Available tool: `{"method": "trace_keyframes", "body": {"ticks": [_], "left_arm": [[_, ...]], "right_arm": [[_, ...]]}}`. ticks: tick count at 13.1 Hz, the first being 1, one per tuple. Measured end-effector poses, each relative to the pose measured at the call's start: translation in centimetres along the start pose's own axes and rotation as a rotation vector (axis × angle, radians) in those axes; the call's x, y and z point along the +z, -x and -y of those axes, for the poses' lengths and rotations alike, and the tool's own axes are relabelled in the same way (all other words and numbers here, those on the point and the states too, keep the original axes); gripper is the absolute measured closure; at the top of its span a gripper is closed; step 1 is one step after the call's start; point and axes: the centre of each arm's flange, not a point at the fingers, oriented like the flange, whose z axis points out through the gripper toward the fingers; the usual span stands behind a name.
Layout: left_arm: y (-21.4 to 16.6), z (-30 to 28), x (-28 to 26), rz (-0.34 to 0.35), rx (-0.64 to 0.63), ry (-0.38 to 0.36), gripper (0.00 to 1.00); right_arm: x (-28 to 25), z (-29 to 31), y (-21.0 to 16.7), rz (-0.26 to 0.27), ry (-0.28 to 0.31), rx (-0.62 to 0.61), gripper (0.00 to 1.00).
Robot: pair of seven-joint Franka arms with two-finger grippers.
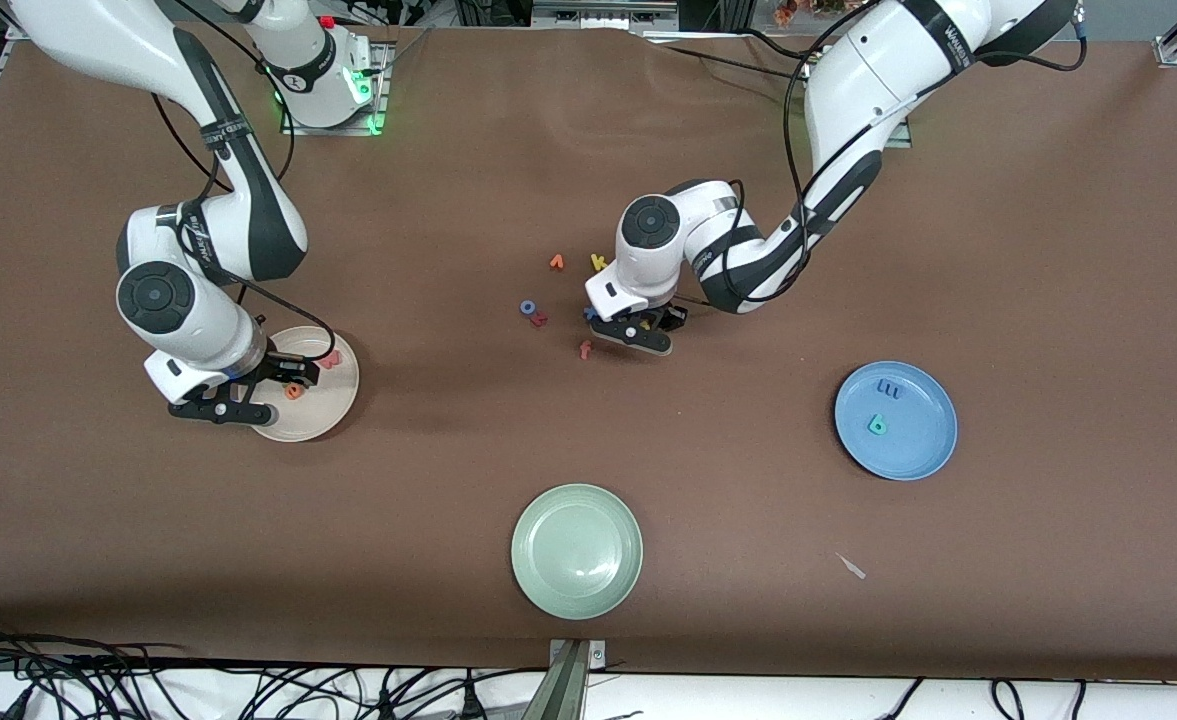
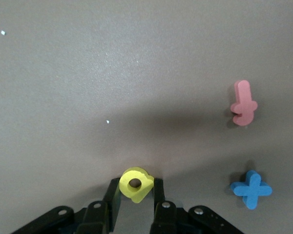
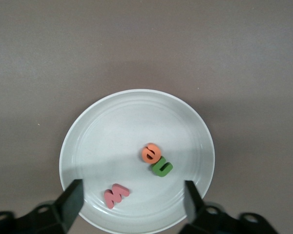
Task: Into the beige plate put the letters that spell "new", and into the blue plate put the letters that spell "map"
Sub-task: 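Release the orange letter onto the beige plate while the left gripper grasps the yellow a, then place the yellow a on the blue plate while the right gripper returns to rest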
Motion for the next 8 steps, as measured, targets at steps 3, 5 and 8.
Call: {"method": "trace_keyframes", "body": {"ticks": [3,5,8], "left_arm": [[-0.9,1.3,-1.0,0.002,-0.003,-0.03,0.69],[-2.2,3.7,-3.4,0.002,0.024,-0.08,0.69],[-3.4,11.1,-6.7,0.081,0.132,-0.189,0.69]], "right_arm": [[-2.1,-0.2,-0.3,-0.009,-0.016,0.02,0.0],[-5.8,-0.5,-0.6,-0.016,-0.026,0.037,0.0],[-13.0,-0.3,-0.1,-0.021,-0.048,0.035,0.0]]}}
